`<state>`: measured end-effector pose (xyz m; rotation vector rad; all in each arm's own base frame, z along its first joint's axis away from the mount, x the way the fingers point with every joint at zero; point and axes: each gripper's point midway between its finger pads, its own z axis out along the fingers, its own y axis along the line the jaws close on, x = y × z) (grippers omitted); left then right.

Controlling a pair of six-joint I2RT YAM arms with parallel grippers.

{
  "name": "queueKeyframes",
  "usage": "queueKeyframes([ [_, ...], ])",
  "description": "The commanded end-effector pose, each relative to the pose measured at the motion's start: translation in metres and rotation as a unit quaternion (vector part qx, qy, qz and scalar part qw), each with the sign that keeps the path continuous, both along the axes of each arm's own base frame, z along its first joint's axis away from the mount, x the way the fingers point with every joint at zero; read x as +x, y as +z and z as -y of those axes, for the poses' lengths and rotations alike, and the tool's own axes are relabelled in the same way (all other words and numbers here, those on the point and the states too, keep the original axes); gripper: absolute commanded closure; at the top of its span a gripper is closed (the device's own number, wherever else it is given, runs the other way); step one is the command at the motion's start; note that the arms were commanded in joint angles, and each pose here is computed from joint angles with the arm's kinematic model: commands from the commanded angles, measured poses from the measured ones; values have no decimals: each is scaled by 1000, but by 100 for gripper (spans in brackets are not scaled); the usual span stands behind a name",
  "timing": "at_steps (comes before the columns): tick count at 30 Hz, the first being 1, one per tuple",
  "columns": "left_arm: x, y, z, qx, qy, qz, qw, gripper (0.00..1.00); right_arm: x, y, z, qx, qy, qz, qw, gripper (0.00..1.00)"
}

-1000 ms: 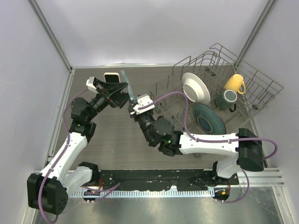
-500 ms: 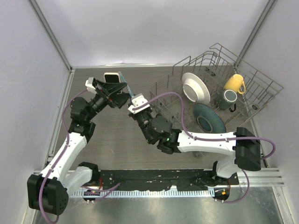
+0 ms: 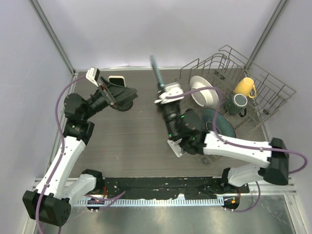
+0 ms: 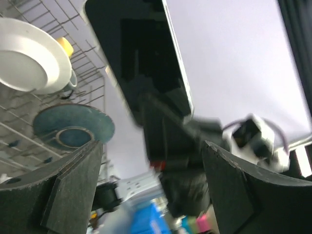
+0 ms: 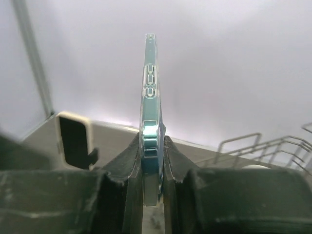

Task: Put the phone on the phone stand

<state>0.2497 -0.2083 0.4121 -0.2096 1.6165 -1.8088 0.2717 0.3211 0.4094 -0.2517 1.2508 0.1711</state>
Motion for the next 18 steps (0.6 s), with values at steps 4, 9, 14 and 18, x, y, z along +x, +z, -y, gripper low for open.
queueKeyframes([
  [4, -57, -18, 16, 180, -71, 158, 968, 19, 7, 66, 120, 124, -66, -9, 990, 100],
  [9, -83, -77, 39, 332, -89, 212, 915, 21, -11, 66, 167, 108, -68, -32, 991, 100],
  [14, -103, -134, 73, 450, -112, 231, 855, 28, -41, 66, 217, 138, -71, -41, 987, 100],
  [18, -111, -164, 104, 534, -100, 272, 794, 33, -53, 57, 232, 146, -62, -57, 986, 100],
])
